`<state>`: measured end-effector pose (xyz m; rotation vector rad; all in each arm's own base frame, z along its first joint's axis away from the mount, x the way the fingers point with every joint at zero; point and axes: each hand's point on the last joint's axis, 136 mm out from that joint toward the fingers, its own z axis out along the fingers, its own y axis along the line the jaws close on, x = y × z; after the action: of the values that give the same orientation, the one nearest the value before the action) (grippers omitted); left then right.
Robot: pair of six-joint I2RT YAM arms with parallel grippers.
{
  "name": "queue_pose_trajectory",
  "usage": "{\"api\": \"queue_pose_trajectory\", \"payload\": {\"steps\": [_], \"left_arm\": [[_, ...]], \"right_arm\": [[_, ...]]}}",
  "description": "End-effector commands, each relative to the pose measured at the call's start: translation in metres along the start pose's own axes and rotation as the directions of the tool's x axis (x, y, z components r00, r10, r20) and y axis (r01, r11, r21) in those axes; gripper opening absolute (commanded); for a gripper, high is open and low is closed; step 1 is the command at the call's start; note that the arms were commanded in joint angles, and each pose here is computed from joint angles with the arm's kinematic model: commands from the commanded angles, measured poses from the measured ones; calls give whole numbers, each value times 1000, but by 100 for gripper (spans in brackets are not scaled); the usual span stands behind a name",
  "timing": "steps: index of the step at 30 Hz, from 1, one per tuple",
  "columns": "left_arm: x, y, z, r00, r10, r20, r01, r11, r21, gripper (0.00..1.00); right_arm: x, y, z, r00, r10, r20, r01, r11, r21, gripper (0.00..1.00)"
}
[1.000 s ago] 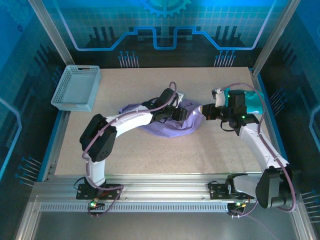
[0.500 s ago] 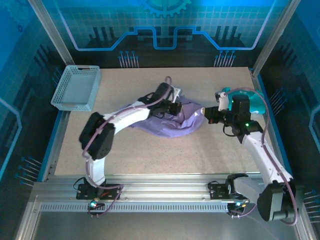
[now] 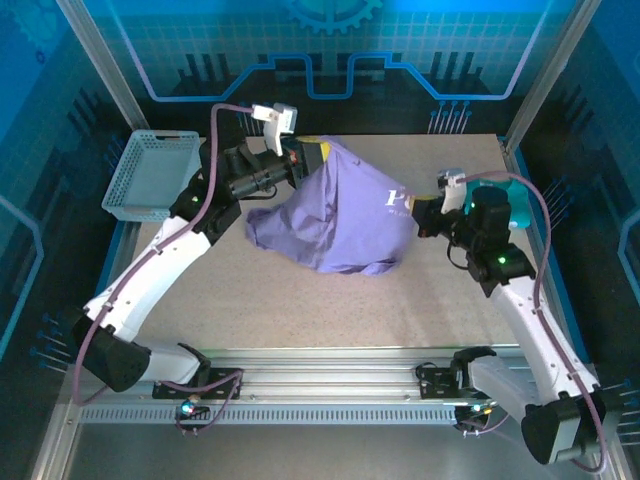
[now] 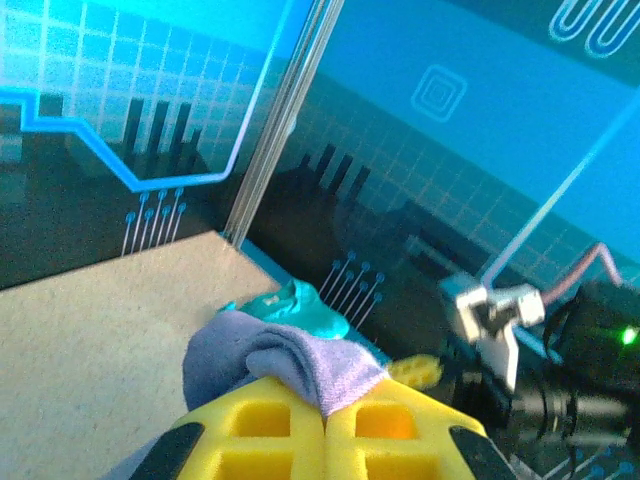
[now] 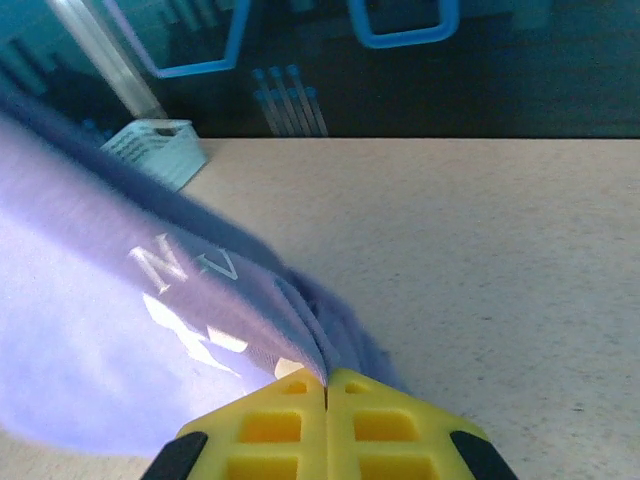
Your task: Fold the inside-out t-shirt
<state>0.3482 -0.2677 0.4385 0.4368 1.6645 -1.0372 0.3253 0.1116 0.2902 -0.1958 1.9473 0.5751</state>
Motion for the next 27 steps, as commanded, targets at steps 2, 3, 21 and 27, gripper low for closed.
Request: {"api": "queue_pose_trajectory", "payload": {"steps": [2,3,21,27], "left_arm": [[19,-1,-2,992,14,-129,-14,1000,-1,0],[27,0,0,988,0,-156,0,1000,2,0],[322,-31,-31,730,45,-682,70,988,141,2],[285,-4,-25,781,-24,-625,45,999,18,46]], "right_arm": [[-5,-19,6,994,81,-68,-71,989,133,0],[-3,-23,11,991,97,-94,-82,984,156,0],[166,-23,4,831,196,-521,-131,979,159,0],[199,-15,11,771,228,-594,-147,972,183,0]]}}
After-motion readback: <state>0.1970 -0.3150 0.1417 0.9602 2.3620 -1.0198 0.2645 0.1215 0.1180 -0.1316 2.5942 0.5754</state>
